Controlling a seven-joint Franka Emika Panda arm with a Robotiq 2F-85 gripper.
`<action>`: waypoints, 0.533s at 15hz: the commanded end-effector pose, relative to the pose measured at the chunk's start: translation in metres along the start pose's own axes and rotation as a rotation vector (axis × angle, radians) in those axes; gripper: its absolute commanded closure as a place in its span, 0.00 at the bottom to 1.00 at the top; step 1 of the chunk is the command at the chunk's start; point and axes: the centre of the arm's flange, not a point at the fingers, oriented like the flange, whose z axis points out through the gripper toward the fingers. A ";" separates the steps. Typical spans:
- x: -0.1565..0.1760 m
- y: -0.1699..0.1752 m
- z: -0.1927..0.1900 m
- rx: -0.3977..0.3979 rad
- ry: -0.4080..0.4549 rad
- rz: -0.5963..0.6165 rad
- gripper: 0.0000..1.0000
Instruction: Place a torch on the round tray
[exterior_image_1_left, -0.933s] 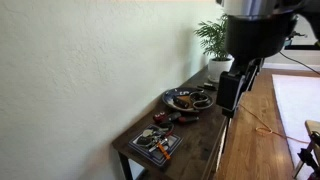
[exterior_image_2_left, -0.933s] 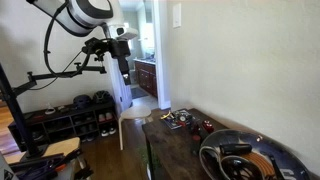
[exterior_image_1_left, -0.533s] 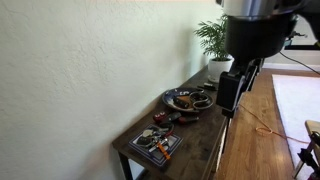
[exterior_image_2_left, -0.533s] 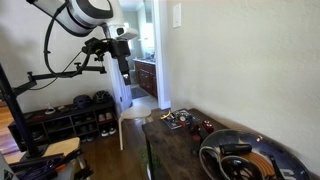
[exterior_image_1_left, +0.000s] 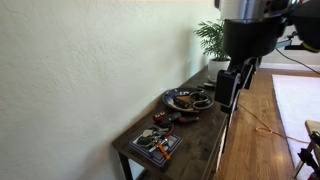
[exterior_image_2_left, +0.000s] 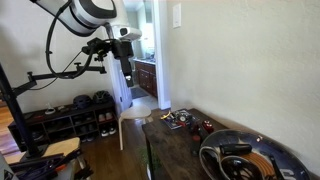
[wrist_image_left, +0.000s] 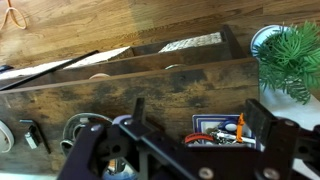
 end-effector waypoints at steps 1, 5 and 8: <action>0.019 0.022 0.020 0.043 0.002 -0.045 0.00; 0.047 0.036 0.036 0.098 0.039 -0.214 0.00; 0.063 0.035 0.048 0.115 0.039 -0.352 0.00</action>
